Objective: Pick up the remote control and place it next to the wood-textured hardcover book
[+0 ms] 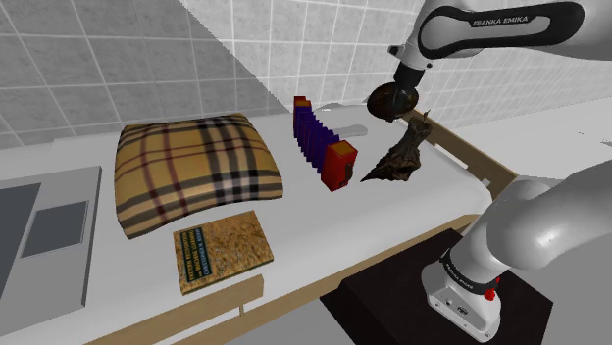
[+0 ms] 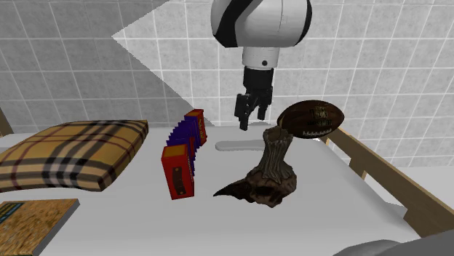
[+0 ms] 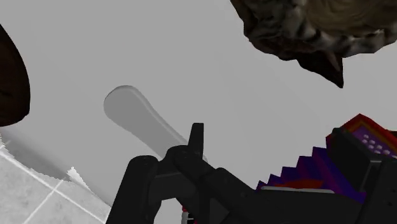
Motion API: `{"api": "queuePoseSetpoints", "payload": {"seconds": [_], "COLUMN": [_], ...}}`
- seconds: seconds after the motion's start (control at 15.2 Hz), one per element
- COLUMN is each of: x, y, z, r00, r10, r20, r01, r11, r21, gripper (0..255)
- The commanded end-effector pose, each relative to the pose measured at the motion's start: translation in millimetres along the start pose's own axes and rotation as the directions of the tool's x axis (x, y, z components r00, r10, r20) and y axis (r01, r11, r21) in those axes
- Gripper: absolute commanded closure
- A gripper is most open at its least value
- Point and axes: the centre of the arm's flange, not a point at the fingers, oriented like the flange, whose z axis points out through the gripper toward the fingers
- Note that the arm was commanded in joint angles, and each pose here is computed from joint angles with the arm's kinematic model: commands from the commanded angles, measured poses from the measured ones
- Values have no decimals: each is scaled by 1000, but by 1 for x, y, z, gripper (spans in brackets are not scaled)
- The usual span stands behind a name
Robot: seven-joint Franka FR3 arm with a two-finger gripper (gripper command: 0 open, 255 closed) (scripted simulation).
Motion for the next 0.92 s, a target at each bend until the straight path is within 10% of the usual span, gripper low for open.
{"api": "queuePoseSetpoints", "payload": {"seconds": [0.0,0.4,0.86], "x": [11,49,105], "y": [22,72,116], "z": [17,67,127], "r00": [996,942,805], "r10": [-90,-335,-592], "r20": [7,27,47], "r01": [90,334,592], "r11": [996,942,806], "r21": [-1,5,19], "gripper": [0,0,0]}}
